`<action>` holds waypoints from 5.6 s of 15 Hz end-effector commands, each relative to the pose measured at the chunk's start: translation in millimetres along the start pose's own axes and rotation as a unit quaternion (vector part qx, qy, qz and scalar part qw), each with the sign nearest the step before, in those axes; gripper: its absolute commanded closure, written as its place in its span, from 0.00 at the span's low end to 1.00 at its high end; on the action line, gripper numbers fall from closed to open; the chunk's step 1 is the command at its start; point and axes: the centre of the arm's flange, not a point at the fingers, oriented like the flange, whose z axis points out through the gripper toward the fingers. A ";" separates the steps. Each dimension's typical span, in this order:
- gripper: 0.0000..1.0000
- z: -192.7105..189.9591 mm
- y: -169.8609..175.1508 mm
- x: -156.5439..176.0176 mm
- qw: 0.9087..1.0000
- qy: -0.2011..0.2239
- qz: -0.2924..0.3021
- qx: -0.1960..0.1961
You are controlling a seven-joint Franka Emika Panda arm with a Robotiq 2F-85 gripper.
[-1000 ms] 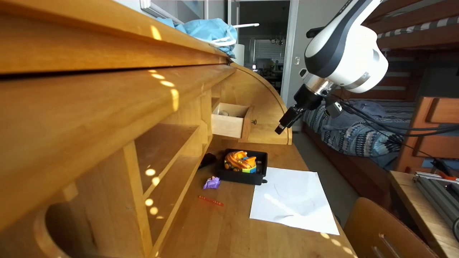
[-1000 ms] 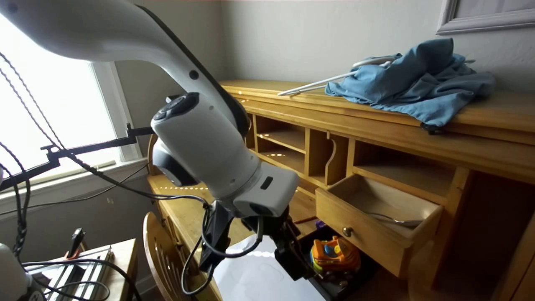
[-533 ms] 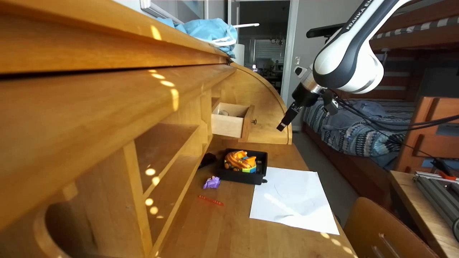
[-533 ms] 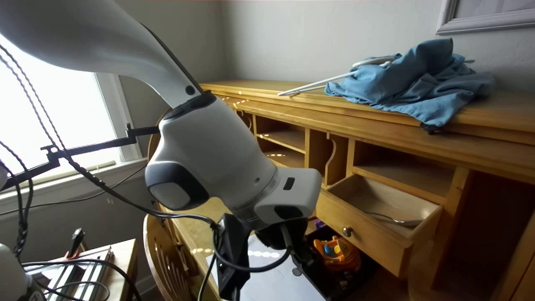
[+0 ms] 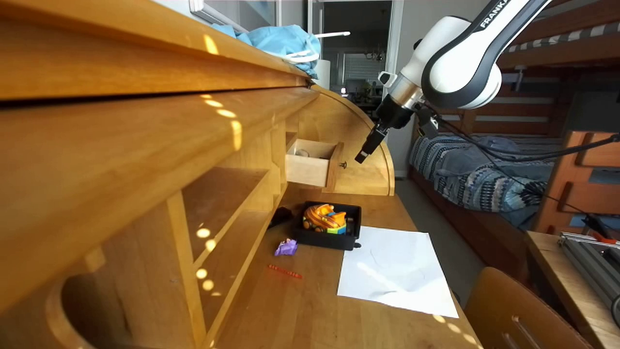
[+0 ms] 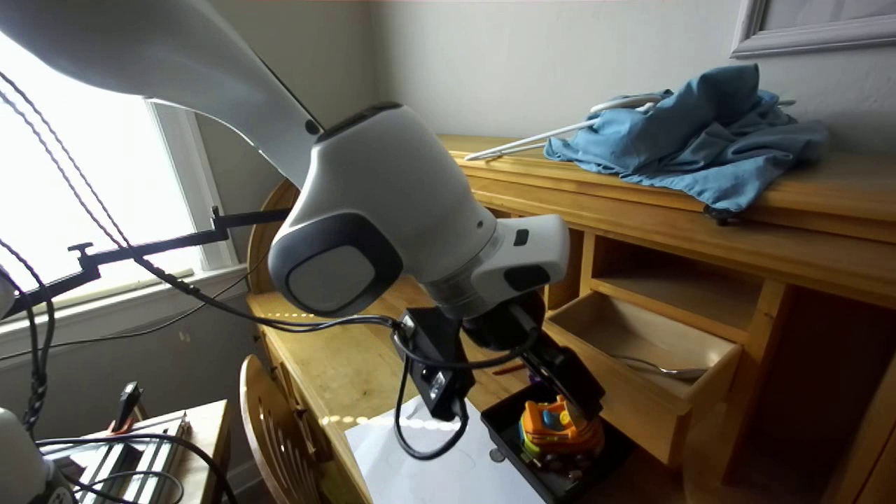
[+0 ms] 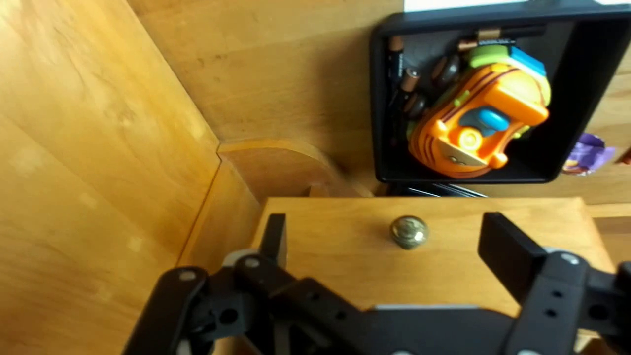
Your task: Put the spoon into the drawer and close it
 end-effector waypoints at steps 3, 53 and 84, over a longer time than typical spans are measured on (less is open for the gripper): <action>0.00 -1.4 -24.3 17.9 0.997 -0.038 0.045 0.045; 1.00 40.4 -28.3 29.4 0.997 0.043 0.048 -0.043; 1.00 74.2 -40.8 86.6 0.984 0.116 0.117 -0.060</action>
